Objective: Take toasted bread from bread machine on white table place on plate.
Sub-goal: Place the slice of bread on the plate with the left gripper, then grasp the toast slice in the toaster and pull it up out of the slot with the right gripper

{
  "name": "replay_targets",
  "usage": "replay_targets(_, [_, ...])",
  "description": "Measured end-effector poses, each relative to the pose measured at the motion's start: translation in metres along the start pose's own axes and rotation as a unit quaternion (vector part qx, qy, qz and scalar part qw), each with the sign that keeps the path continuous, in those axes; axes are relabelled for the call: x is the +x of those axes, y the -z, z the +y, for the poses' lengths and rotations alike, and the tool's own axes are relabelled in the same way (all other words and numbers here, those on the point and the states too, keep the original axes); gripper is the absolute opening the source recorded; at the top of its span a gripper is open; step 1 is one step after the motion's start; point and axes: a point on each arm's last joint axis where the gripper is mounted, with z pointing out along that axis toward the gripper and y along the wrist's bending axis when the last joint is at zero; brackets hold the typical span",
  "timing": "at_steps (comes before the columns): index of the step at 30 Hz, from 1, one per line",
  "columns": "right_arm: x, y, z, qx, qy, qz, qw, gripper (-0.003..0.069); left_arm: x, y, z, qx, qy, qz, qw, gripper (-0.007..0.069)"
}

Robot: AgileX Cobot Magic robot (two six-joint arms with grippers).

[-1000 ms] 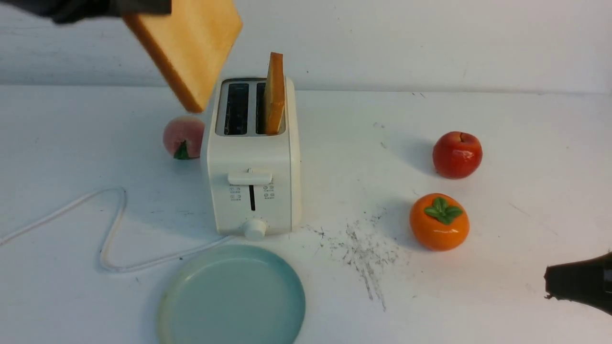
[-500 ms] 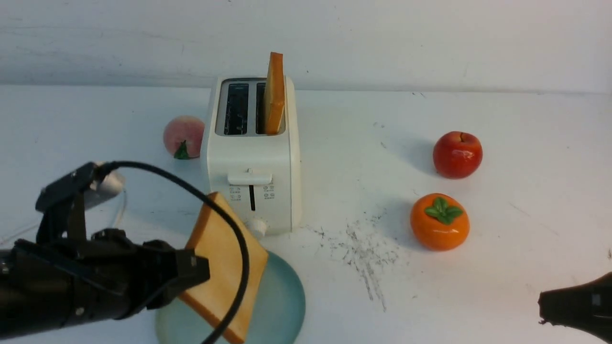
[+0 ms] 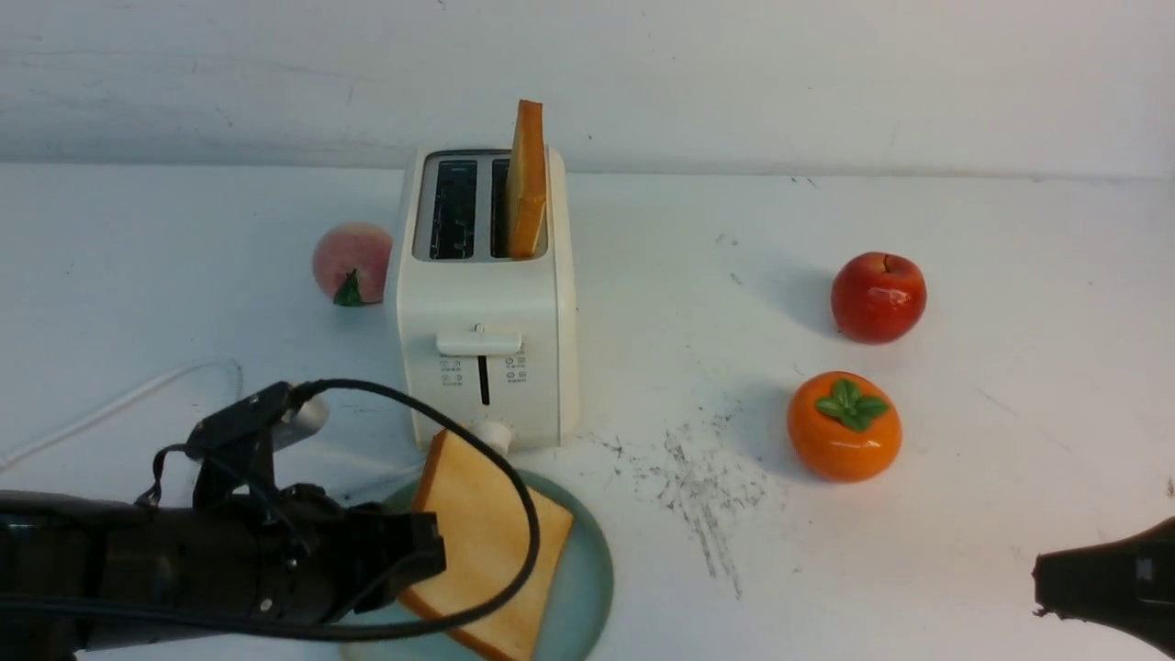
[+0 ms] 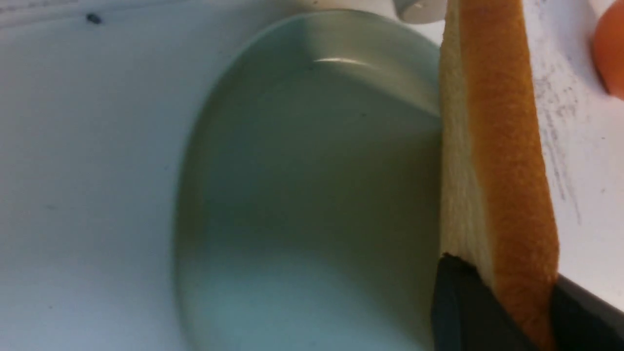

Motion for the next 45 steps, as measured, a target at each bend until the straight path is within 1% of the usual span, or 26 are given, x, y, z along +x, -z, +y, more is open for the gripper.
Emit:
replay_targets(3, [0.0,0.0,0.0,0.0,0.0,0.0,1.0,0.0116,0.001,-0.003,0.002,-0.005,0.001,0.004,1.0,0.0146])
replay_targets(7, [-0.001,0.0,0.0,-0.001,-0.001,-0.003,1.0,0.0119,0.001,-0.003,0.003,-0.011,-0.018,0.007,1.0,0.03])
replay_targets(9, [-0.001,0.0,0.001,-0.005,-0.006,-0.006,1.0,0.012,0.001,-0.001,0.003,-0.016,-0.04,0.008,0.999,0.0353])
replay_targets(11, [-0.004,0.002,0.004,-0.014,-0.009,-0.011,1.0,0.012,0.001,0.004,0.003,-0.023,-0.08,0.007,0.996,0.04])
replay_targets(13, [-0.009,0.006,0.009,-0.02,0.001,-0.017,1.0,0.0123,0.0,0.01,0.0,-0.024,-0.097,0.001,0.995,0.0419])
replay_targets(16, [-0.022,0.016,0.019,-0.027,0.026,-0.037,0.999,0.0125,-0.003,0.023,-0.006,-0.018,-0.09,-0.016,0.996,0.0422])
replay_targets(17, [-0.026,0.019,0.022,-0.027,0.033,-0.042,0.998,0.0125,-0.003,0.028,-0.008,-0.014,-0.085,-0.023,0.996,0.0417])
replay_targets(20, [-0.042,0.026,0.031,-0.033,0.05,-0.051,0.997,0.0127,-0.005,0.045,-0.014,-0.01,-0.093,-0.044,0.995,0.0368])
replay_targets(21, [-0.044,0.027,0.032,-0.033,0.052,-0.052,0.997,0.0127,-0.005,0.046,-0.015,-0.01,-0.093,-0.045,0.995,0.0368])
replay_targets(23, [-0.055,0.026,0.035,-0.037,0.06,-0.043,0.997,0.0127,-0.005,0.063,-0.021,-0.002,-0.092,-0.066,0.994,0.0278])
replay_targets(24, [-0.059,0.024,0.036,-0.039,0.062,-0.038,0.997,0.0127,-0.004,0.069,-0.023,0.002,-0.083,-0.072,0.994,0.025])
replay_targets(27, [-0.072,0.011,0.042,-0.049,0.072,-0.016,0.996,0.0127,-0.001,0.093,-0.03,0.017,-0.086,-0.096,0.991,0.0076])
replay_targets(29, [-0.08,0.0,0.05,-0.06,0.088,-0.003,0.994,0.0127,0.003,0.106,-0.033,0.018,-0.105,-0.102,0.989,-0.0007])
replay_targets(31, [-0.088,-0.018,0.065,-0.073,0.116,0.009,0.991,0.0127,0.011,0.119,-0.034,0.017,-0.116,-0.098,0.988,-0.0014])
replay_targets(32, [-0.088,-0.019,0.067,-0.074,0.118,0.013,0.99,0.0127,0.011,0.12,-0.034,0.015,-0.121,-0.1,0.987,-0.0014])
replay_targets(33, [-0.095,-0.037,0.077,-0.074,0.13,0.024,0.988,0.0127,0.017,0.131,-0.034,0.011,-0.121,-0.098,0.988,-0.0014])
replay_targets(34, [-0.099,-0.045,0.084,-0.075,0.135,0.027,0.988,0.0127,0.019,0.135,-0.033,0.005,-0.126,-0.098,0.987,-0.0014])
replay_targets(37, [-0.112,-0.078,0.107,-0.064,0.158,0.035,0.985,0.0134,0.03,0.154,-0.03,-0.011,-0.125,-0.106,0.986,-0.0014])
replay_targets(38, [-0.112,-0.082,0.107,-0.062,0.162,0.038,0.984,0.0135,0.031,0.155,-0.03,-0.009,-0.122,-0.106,0.987,-0.0014])
replay_targets(39, [-0.121,-0.096,0.119,-0.056,0.171,0.031,0.983,0.0146,0.036,0.165,-0.027,-0.02,-0.126,-0.113,0.985,-0.0014])
replay_targets(41, [-0.133,-0.124,0.131,-0.045,0.176,0.028,0.983,0.0179,0.046,0.179,-0.024,-0.03,-0.122,-0.124,0.984,-0.0014])
replay_targets(44, [-0.152,-0.152,0.145,-0.032,0.179,0.012,0.983,0.0248,0.058,0.195,-0.017,-0.047,-0.12,-0.136,0.982,-0.0014])
replay_targets(45, [-0.16,-0.166,0.148,-0.027,0.178,0.006,0.984,0.0287,0.064,0.202,-0.014,-0.052,-0.117,-0.141,0.982,-0.0014])
